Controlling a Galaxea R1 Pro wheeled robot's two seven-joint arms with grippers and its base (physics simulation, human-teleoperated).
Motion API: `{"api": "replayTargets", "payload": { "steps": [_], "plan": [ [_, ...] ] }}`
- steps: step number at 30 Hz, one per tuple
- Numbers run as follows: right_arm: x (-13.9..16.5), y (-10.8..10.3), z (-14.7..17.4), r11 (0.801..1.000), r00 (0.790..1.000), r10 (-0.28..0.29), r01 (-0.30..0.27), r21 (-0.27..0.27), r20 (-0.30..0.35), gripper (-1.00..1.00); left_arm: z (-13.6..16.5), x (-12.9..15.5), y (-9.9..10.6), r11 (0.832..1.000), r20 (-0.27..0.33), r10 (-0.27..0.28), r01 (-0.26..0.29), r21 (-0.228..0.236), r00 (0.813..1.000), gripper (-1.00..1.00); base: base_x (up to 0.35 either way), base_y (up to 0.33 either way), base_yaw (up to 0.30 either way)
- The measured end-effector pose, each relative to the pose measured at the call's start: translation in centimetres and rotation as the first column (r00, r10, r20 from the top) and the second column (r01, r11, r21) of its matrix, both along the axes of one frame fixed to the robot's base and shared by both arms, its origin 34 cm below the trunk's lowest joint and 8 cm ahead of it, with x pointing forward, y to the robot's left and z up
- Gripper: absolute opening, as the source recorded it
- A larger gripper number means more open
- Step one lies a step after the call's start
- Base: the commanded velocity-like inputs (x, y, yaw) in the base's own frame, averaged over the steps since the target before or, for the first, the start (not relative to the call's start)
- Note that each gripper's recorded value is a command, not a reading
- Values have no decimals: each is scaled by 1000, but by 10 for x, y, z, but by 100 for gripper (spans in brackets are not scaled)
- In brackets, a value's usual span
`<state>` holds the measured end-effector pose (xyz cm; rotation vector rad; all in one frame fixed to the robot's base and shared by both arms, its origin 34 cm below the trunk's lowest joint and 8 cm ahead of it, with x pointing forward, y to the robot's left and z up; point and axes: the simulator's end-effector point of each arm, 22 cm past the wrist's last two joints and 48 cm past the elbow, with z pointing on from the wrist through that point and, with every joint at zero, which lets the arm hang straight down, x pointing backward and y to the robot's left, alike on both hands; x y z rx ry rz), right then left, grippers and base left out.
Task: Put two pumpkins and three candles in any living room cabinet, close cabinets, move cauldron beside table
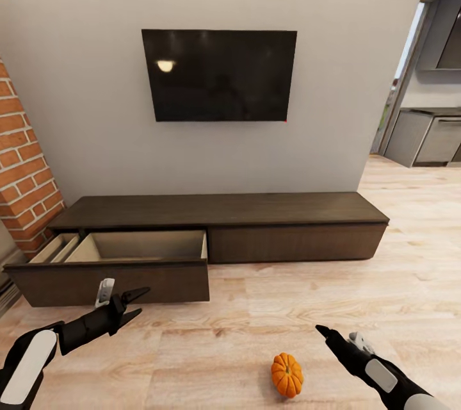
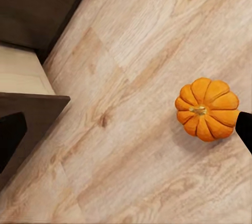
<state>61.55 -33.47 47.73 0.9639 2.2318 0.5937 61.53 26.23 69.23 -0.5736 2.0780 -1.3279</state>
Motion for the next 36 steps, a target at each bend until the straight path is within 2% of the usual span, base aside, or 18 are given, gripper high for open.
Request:
{"api": "replayTargets", "payload": {
  "steps": [9, 31, 34, 36],
  "plan": [
    [-4, 0, -18, 1000, 1000, 3, -3, 8, 7, 100, -19, -4, -8, 1000, -2, -15, 15, -7, 1000, 100, 0, 0, 0],
    [-10, 0, -62, 1000, 1000, -2, 2, 7, 10, 100, -65, -13, -7, 1000, -4, -16, 16, -5, 1000, 100, 0, 0, 0],
    [-10, -2, -67, 1000, 1000, -17, 16, 20, 14, 100, -70, -15, -7, 1000, 2, -18, 18, -12, 1000, 100, 0, 0, 0],
    [-11, -7, -69, 996, 998, -56, 55, 74, 10, 100, -69, -16, -9, 999, 17, -22, 23, -32, 1000, 100, 0, 0, 0]
  ]
}}
